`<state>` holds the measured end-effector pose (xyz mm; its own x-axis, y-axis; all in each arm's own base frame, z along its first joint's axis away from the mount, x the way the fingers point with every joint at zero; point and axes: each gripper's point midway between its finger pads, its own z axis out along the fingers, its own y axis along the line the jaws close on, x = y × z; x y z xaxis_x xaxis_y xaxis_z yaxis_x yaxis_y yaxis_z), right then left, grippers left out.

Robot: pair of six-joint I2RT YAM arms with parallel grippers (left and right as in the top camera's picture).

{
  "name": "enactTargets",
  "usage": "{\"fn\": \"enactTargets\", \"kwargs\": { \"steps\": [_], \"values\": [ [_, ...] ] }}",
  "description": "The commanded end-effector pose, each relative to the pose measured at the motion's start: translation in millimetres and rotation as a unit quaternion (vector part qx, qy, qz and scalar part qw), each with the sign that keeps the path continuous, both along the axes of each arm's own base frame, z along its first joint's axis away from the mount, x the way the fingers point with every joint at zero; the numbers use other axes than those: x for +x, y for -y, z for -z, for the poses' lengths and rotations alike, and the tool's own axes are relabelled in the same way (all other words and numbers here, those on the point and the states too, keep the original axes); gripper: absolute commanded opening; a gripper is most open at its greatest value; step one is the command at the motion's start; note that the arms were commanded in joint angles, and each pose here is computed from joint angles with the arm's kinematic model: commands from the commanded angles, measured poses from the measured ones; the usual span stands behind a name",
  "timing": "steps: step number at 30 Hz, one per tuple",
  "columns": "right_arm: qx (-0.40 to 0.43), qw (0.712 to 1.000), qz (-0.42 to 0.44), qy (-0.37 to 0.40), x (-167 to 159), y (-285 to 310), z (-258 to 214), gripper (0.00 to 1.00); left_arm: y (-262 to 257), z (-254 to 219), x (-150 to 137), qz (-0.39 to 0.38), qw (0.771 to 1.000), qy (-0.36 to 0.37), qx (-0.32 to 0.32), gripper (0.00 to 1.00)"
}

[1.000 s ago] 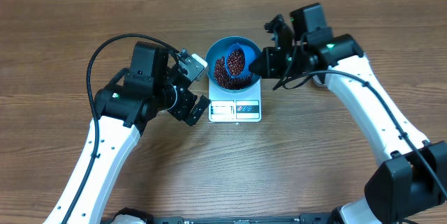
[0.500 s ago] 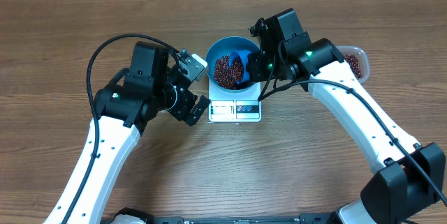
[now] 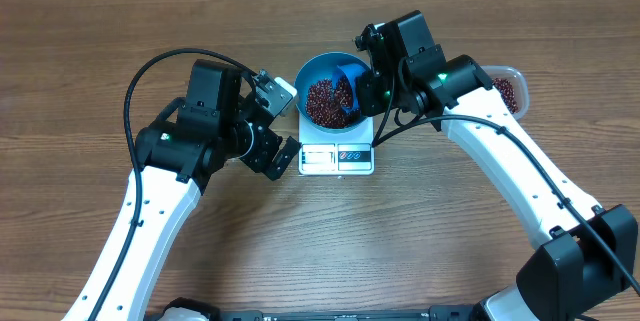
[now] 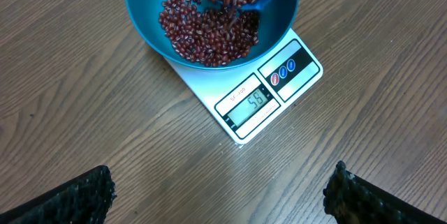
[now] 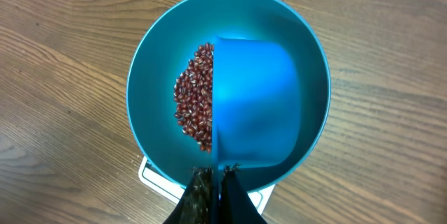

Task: Scoop item into bowl and weigh 150g on scale
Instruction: 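Tip the scoop over the bowl to pour the beans, then return the scoop right over the bean container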

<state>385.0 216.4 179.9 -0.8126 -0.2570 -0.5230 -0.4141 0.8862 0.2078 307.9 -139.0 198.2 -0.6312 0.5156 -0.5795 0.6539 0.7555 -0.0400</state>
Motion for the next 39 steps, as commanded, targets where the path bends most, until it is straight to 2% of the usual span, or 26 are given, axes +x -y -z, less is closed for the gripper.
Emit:
{"fn": "enactTargets", "kwargs": {
  "steps": [1,9,14,26,35,39],
  "values": [
    [-0.004,0.998,-0.026,0.057,8,-1,-30,0.04,3,3,-1,-0.002,1.000,-0.010,-0.008,1.00],
    [-0.060,0.993,-0.024,0.096,20,12,-32,0.04,3,3,-1,-0.002,1.000,-0.010,-0.008,1.00],
    [-0.093,0.986,-0.056,0.130,19,0,-36,0.04,3,3,-1,-0.002,1.000,-0.010,-0.008,1.00],
    [-0.199,0.956,-0.055,0.207,20,-11,-50,0.04,3,3,-1,-0.002,1.000,-0.010,-0.008,1.00],
    [-0.191,0.958,-0.047,0.208,19,-15,-51,0.04,3,3,-1,-0.002,1.000,-0.010,-0.008,1.00],
    [-0.123,0.972,-0.036,0.195,14,-19,-62,0.04,3,3,-1,-0.002,1.000,-0.010,-0.008,1.00]
  ]
}}
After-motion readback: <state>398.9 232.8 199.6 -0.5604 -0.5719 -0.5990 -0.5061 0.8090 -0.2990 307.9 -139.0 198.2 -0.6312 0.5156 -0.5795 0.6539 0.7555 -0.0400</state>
